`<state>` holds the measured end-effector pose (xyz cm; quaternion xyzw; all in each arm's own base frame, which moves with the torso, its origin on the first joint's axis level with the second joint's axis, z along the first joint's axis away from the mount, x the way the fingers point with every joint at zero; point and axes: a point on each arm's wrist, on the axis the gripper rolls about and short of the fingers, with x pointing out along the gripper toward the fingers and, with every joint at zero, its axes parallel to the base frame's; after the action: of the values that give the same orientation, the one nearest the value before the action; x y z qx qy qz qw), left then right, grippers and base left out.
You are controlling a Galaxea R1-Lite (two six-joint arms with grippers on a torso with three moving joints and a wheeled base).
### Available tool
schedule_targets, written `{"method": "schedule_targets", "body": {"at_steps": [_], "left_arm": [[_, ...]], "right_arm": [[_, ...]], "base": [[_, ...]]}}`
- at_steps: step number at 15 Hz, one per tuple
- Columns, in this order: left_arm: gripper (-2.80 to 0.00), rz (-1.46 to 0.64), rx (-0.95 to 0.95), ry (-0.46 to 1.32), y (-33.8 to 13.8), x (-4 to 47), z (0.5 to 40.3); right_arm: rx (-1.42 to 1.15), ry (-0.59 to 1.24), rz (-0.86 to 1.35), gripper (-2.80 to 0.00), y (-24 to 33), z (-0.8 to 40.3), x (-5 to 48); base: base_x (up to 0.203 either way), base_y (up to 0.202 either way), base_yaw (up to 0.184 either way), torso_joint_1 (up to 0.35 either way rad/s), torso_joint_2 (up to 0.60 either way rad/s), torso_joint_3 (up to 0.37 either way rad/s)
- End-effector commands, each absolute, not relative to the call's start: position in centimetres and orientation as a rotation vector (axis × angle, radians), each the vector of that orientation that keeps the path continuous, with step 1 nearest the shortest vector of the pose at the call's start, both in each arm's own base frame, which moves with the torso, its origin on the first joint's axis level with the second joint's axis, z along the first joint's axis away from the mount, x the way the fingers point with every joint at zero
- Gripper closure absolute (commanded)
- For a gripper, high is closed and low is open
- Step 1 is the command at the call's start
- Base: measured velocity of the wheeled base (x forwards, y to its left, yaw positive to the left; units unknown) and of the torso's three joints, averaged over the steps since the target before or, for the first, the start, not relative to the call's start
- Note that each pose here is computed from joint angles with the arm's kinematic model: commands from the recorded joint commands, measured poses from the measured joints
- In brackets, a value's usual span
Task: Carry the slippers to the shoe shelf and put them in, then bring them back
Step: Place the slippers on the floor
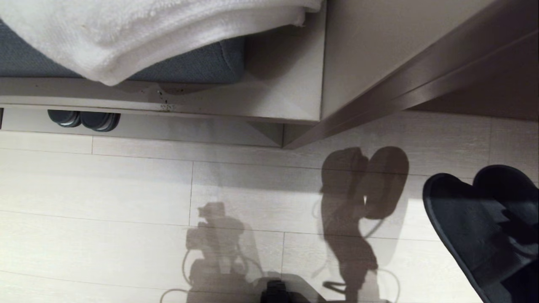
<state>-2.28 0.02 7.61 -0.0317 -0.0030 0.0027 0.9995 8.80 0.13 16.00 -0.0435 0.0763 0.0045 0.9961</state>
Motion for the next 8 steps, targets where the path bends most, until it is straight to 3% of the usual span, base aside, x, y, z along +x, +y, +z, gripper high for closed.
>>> {"method": "schedule_targets", "body": {"at_steps": [1, 4, 8], "left_arm": [[0.0, 0.006, -0.064, -0.008, 0.0, -2.3, 7.6], [0.0, 0.006, -0.064, -0.006, 0.0, -2.3, 7.6], [0.0, 0.006, -0.064, -0.006, 0.0, -2.3, 7.6]], "right_arm": [[-0.096, 0.233, 0.015, 0.0, 0.3, 14.5, 15.0], [-0.113, 0.199, 0.057, 0.0, 0.9, 12.8, 19.6], [-0.13, 0.182, 0.119, 0.0, 2.1, 10.6, 21.2]], "base": [[0.0, 0.0, 0.0, 0.0, 0.0, 0.0], [0.0, 0.0, 0.0, 0.0, 0.0, 0.0], [0.0, 0.0, 0.0, 0.0, 0.0, 0.0]]}}
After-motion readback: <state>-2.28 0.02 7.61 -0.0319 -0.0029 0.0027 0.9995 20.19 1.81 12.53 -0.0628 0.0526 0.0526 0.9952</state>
